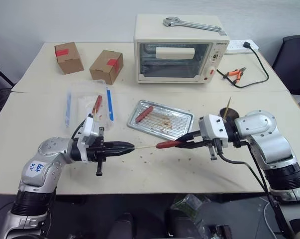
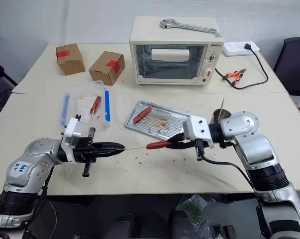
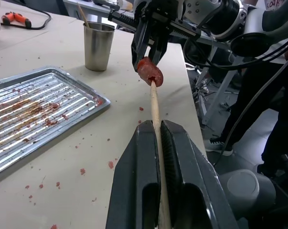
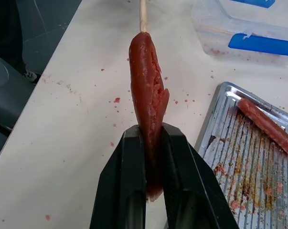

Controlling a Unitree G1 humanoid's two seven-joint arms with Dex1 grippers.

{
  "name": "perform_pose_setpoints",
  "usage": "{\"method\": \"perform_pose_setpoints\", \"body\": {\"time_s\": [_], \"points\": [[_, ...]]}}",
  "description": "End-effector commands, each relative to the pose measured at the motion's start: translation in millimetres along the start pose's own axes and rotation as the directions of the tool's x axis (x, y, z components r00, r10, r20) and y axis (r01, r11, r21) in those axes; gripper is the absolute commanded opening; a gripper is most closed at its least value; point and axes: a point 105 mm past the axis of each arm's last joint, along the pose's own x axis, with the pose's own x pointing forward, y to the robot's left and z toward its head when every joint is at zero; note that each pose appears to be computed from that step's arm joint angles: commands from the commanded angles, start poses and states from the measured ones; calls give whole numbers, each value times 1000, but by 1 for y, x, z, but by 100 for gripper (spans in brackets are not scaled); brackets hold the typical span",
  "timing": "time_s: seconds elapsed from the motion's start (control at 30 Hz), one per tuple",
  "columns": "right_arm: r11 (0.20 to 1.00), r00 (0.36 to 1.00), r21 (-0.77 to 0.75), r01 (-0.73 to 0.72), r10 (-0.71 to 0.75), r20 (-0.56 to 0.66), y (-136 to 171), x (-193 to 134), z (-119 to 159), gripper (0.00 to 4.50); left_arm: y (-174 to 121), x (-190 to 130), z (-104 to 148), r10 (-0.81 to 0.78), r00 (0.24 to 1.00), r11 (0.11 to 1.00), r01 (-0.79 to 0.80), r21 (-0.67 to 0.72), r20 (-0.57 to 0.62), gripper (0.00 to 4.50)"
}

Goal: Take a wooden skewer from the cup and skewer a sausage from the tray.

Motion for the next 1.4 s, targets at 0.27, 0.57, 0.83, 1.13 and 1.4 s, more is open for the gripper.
{"method": "perform_pose_setpoints", "body": {"time_s": [0.27, 0.57, 0.83, 1.13, 1.4], "points": [[999, 1000, -46, -20, 20, 15, 2, 3, 13, 20, -3, 5, 8, -30, 999, 999, 29, 41, 21, 0], [999, 1000, -38, -17, 18, 3, 2, 0, 9, 20, -4, 1, 9, -32, 999, 999, 31, 39, 11, 0], [999, 999, -46, -26, 27, 18, 1, 5, 14, 20, -8, 10, 5, -74, 997, 997, 73, 28, 8, 0], [997, 998, -62, -43, 45, 35, 1, 13, 24, 20, -5, 28, 2, -113, 994, 993, 112, 32, 13, 0], [995, 996, -75, -65, 70, 58, 3, 22, 31, 20, -7, 46, -1, -151, 988, 988, 150, 31, 35, 0]]}}
